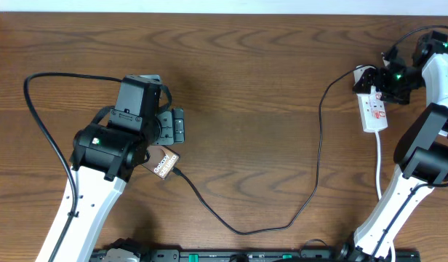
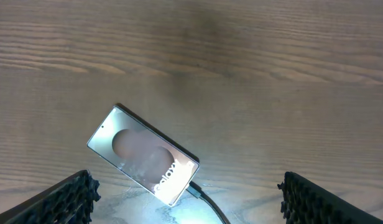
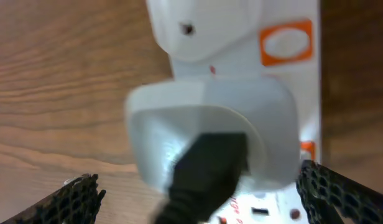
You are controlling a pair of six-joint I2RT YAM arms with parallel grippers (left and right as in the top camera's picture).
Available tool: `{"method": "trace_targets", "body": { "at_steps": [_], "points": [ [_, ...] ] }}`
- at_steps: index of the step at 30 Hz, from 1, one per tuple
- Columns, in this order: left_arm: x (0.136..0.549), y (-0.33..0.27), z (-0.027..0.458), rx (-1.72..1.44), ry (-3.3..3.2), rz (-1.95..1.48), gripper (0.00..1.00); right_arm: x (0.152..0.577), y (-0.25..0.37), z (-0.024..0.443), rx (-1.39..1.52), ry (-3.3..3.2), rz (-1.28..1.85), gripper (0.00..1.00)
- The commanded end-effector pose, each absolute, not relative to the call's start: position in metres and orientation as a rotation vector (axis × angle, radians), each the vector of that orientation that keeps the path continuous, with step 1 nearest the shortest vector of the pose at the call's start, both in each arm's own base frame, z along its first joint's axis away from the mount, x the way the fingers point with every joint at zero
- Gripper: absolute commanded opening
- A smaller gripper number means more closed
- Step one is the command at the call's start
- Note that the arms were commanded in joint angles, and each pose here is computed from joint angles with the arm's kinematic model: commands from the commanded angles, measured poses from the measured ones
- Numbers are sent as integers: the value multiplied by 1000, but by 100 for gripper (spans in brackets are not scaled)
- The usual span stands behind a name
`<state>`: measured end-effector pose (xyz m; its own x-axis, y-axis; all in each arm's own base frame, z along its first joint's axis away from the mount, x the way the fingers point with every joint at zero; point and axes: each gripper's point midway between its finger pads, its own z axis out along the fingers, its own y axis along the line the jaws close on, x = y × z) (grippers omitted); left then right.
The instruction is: Plug charger to phone and switch on socket
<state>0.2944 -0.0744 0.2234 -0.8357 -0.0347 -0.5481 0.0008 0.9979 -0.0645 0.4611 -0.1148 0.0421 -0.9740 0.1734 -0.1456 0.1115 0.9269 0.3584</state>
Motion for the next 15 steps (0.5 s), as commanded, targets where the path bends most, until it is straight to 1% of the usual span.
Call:
{"method": "trace_targets", "body": {
  "at_steps": [1,10,15],
  "points": [
    [296,-72,227,-13,2548,-57,93,459,-89,26,151,2910,688,99],
    [296,-72,227,-13,2549,-56,93,460,-80,26,126,2917,692,99],
    [296,-72,227,-13,2549,-56,93,463,-73,30,116,2889,751,99]
  ]
}}
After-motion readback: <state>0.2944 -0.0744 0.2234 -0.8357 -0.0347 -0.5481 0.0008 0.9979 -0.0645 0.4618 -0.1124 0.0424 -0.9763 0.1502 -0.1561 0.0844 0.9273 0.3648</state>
